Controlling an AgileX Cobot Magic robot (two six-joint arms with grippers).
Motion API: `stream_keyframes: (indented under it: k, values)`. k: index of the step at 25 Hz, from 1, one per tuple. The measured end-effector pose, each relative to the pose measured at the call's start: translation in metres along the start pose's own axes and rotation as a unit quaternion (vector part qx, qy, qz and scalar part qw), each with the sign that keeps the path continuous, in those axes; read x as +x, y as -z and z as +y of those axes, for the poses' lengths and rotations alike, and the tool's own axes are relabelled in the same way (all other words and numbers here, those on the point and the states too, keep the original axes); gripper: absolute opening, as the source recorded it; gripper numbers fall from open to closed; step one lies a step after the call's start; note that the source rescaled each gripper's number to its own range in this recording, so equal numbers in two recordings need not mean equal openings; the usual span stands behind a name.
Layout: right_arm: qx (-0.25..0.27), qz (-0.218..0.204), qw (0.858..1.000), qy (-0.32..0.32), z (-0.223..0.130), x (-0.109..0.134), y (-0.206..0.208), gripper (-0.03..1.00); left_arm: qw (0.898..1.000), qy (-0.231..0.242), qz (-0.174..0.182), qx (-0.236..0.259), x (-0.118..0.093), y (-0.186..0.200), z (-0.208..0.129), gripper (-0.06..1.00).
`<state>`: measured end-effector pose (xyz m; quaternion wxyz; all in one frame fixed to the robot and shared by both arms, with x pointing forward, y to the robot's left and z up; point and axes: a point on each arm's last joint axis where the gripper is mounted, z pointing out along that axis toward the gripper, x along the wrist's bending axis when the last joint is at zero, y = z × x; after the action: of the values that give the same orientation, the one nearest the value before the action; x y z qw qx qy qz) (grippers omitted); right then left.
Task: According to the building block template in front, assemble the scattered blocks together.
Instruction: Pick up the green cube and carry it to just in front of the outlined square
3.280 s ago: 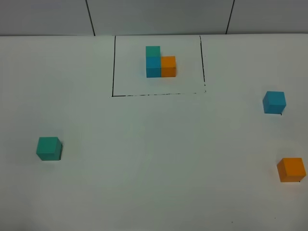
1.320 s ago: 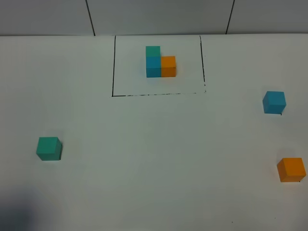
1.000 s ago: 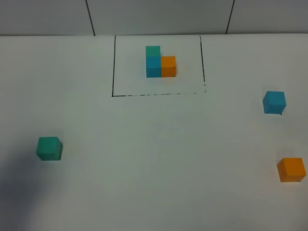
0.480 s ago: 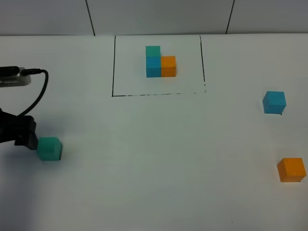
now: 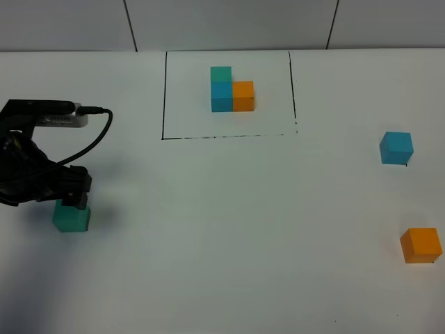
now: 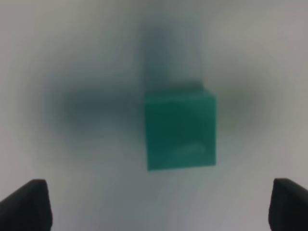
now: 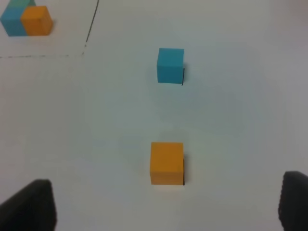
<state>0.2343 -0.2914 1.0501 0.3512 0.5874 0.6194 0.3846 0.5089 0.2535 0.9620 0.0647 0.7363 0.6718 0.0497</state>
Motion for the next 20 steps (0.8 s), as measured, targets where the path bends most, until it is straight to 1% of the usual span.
stream_keyframes:
  k: [3,8,13,20]
  values:
    - [0.0,0.0,1.0,0.0,0.0,0.0,0.0,0.84,1.0,-0.006,-0.001,0.004,-0.005,-0.01,0.003,0.9]
    - [0.0,0.0,1.0,0.0,0.0,0.0,0.0,0.83,1.0,-0.005,0.001,0.021,-0.005,-0.024,0.004,0.9]
    - [0.0,0.0,1.0,0.0,0.0,0.0,0.0,0.82,1.0,-0.005,0.0,0.011,-0.005,-0.034,0.009,0.9]
    - [0.0,0.0,1.0,0.0,0.0,0.0,0.0,0.81,1.0,-0.005,0.001,0.024,-0.006,-0.058,0.012,0.88]
